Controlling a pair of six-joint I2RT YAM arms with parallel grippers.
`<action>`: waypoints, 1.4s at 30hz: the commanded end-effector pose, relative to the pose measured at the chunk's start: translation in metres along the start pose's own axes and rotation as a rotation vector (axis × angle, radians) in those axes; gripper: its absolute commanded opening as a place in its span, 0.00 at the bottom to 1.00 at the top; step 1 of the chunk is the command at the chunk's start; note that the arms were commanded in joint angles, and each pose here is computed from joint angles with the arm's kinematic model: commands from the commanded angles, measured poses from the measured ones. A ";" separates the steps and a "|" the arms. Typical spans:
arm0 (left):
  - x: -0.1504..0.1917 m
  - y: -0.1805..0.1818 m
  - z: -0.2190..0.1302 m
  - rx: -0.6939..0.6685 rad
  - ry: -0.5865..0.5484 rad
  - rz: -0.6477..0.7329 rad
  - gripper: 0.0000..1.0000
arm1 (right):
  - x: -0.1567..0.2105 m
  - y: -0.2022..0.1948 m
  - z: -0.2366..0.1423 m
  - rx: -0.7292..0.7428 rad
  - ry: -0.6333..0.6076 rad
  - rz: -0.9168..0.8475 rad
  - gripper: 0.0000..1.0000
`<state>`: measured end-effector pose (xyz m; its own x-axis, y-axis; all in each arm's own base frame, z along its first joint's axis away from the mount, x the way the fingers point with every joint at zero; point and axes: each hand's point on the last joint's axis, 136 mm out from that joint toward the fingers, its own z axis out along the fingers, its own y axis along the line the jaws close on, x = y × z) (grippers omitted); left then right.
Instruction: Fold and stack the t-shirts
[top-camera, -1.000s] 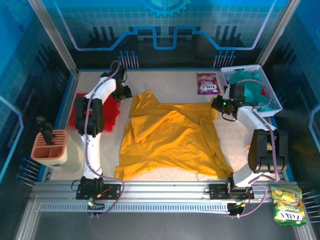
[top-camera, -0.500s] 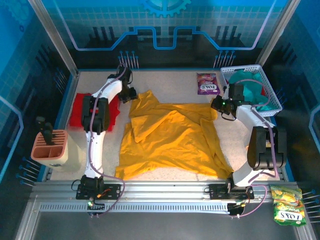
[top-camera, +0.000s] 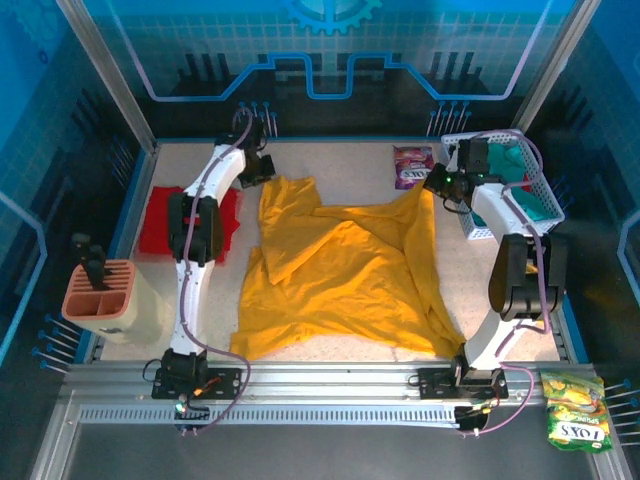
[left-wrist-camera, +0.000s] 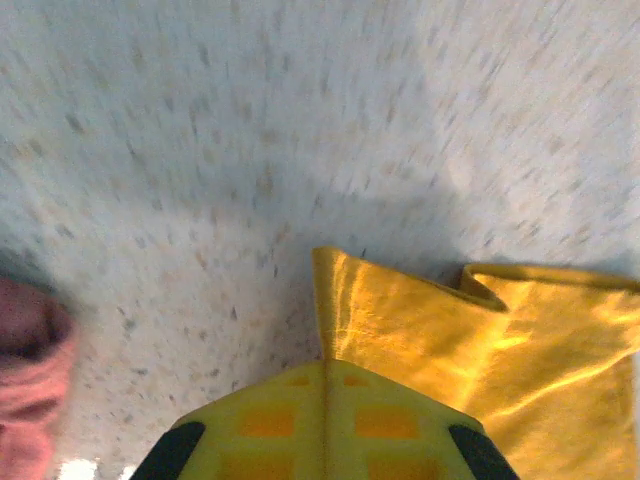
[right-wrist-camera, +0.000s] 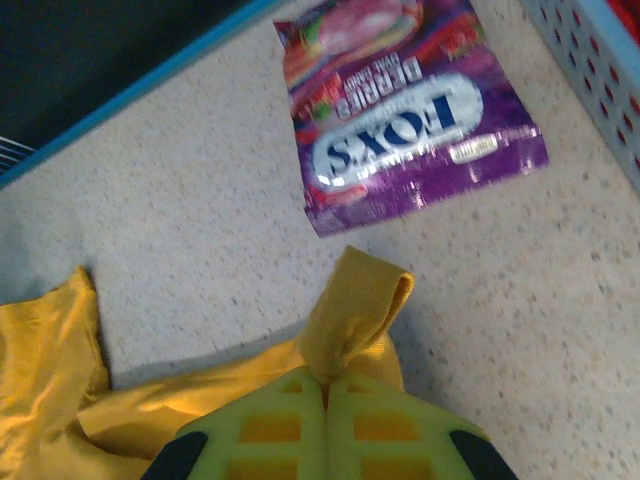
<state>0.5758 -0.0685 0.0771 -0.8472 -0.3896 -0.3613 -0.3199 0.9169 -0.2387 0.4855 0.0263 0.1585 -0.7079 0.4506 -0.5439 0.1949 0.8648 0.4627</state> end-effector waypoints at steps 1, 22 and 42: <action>-0.039 0.011 -0.044 -0.008 -0.099 0.002 0.00 | -0.015 0.013 0.003 -0.013 -0.013 0.004 0.00; -0.159 -0.053 -0.123 0.253 -0.598 0.083 0.00 | -0.072 -0.005 0.030 0.019 -0.064 0.133 0.00; -0.155 -0.041 -0.093 0.103 -0.604 0.212 0.26 | -0.113 -0.001 0.034 -0.025 -0.129 0.139 0.01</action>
<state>0.6799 -0.0455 0.2346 -0.4768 -0.2487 -0.8431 -0.0944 0.9681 -0.2322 0.5819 -0.0088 0.1910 -0.5946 0.5788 -0.5581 0.2644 0.7963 0.5441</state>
